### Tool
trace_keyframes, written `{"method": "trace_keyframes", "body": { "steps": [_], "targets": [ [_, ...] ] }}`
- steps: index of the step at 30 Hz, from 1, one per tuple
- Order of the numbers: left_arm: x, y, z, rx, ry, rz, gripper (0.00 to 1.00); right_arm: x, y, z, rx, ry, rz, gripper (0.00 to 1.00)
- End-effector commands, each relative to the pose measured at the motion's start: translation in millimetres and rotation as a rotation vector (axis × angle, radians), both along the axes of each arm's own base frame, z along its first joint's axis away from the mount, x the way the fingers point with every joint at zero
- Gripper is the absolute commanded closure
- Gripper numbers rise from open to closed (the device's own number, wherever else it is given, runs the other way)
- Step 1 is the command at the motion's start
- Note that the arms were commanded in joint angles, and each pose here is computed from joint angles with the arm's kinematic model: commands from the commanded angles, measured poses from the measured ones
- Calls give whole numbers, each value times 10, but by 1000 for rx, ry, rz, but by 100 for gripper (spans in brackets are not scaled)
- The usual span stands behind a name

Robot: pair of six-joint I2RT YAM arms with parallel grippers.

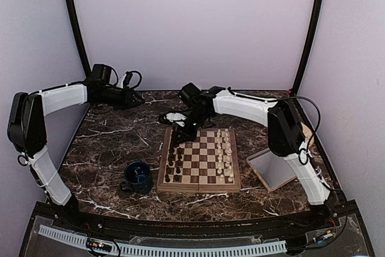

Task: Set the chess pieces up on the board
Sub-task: Adjust the pawn at f7.

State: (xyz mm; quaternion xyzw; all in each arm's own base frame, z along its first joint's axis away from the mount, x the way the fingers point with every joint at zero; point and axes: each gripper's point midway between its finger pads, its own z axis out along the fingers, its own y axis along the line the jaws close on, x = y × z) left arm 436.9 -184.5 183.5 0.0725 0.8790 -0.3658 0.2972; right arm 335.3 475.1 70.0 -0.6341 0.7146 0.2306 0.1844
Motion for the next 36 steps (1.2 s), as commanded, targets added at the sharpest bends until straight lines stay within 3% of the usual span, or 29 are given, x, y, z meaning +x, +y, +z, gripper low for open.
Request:
{"method": "trace_keyframes", "body": {
  "steps": [1, 32, 36],
  "targets": [
    [-30, 8, 3, -5, 4, -10, 69, 24, 61, 17, 13, -9, -1, 87],
    [-27, 0, -9, -6, 8, -12, 70, 48, -219, 175, -10, -50, -30, 90],
    [-28, -1, -11, -6, 8, -13, 69, 39, -225, 138, -13, -42, -31, 86]
  ]
}}
